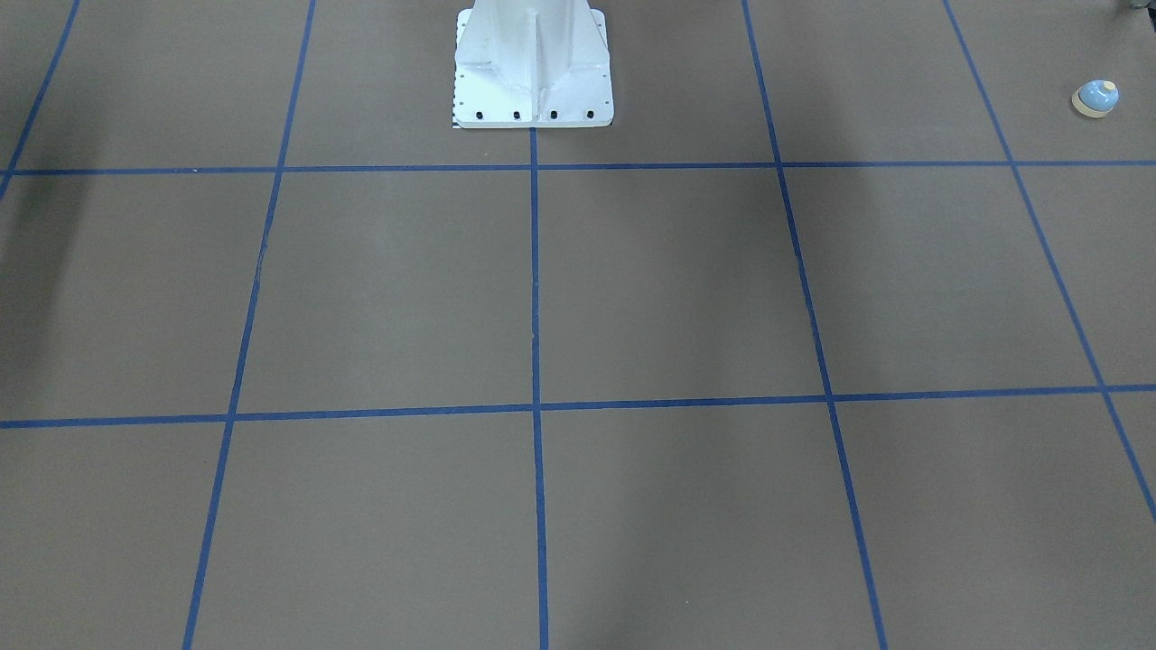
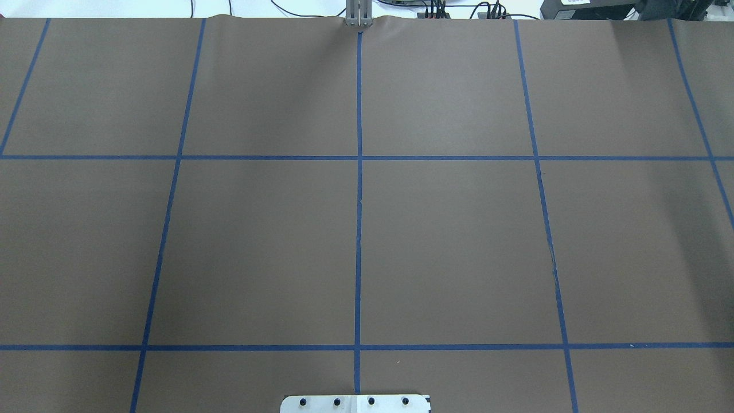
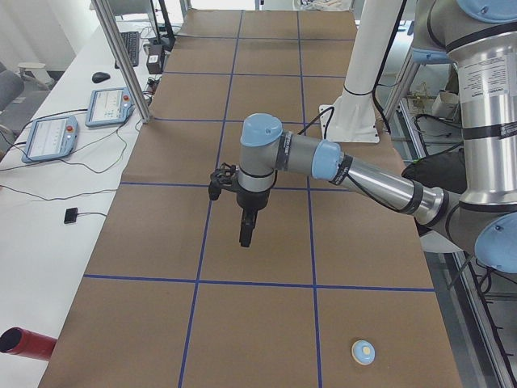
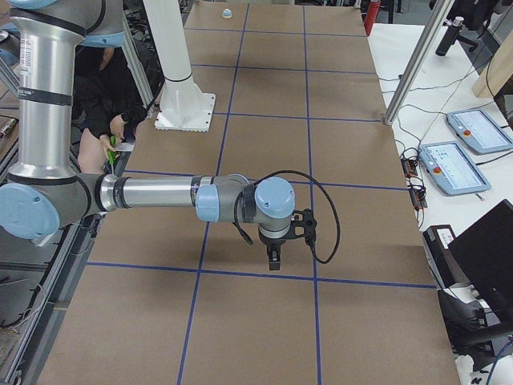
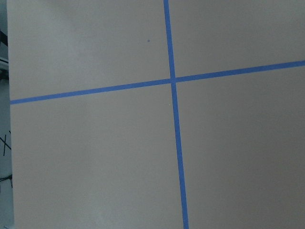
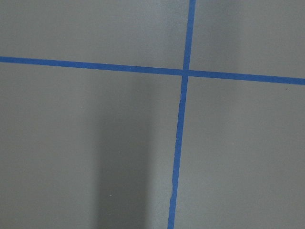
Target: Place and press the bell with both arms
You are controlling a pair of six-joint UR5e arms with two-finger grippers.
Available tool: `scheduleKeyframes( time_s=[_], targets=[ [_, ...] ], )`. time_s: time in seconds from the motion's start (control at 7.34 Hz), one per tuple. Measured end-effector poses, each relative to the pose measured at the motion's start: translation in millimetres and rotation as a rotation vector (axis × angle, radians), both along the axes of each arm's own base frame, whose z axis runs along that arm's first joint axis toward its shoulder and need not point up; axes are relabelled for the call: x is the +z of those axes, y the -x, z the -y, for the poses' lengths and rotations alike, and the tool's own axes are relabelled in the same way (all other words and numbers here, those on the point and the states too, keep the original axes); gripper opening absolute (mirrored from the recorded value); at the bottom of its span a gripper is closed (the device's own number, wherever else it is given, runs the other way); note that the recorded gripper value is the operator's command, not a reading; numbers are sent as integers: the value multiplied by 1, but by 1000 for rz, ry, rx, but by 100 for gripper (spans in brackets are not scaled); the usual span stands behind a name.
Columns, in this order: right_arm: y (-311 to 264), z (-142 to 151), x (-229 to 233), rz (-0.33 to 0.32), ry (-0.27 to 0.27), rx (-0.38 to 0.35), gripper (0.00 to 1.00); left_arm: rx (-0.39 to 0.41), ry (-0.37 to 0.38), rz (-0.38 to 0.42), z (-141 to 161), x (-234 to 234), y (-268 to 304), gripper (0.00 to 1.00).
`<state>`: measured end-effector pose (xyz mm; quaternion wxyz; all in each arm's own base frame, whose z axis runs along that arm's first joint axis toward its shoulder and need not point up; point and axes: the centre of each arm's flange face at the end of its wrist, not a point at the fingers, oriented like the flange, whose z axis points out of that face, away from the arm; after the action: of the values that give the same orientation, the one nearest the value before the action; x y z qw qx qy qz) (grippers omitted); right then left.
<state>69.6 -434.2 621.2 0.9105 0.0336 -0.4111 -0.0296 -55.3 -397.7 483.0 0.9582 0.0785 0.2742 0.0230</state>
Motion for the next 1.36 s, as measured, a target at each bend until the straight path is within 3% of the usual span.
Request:
scheduleKeyframes(
  time_s=[0.27, 0.41, 0.54, 0.82, 1.09, 1.36],
  targets=[
    [0, -3, 2, 1, 6, 0, 100, -61, 19, -9, -12, -41, -11, 100],
    [0, -4, 3, 1, 8, 0, 100, -170, 68, -42, -13, -62, -24, 100],
    [0, -6, 3, 1, 8, 0, 100, -275, 134, -89, -11, -85, -50, 100],
    [0, -7, 4, 1, 9, 0, 100, -360, 239, -124, -7, -122, -142, 100],
    [0, -10, 8, -2, 17, 0, 100, -433, 289, -85, -23, -135, -220, 100],
    [0, -19, 14, 1, 28, 0, 100, -560, 306, 17, -52, -129, -279, 100]
  ],
)
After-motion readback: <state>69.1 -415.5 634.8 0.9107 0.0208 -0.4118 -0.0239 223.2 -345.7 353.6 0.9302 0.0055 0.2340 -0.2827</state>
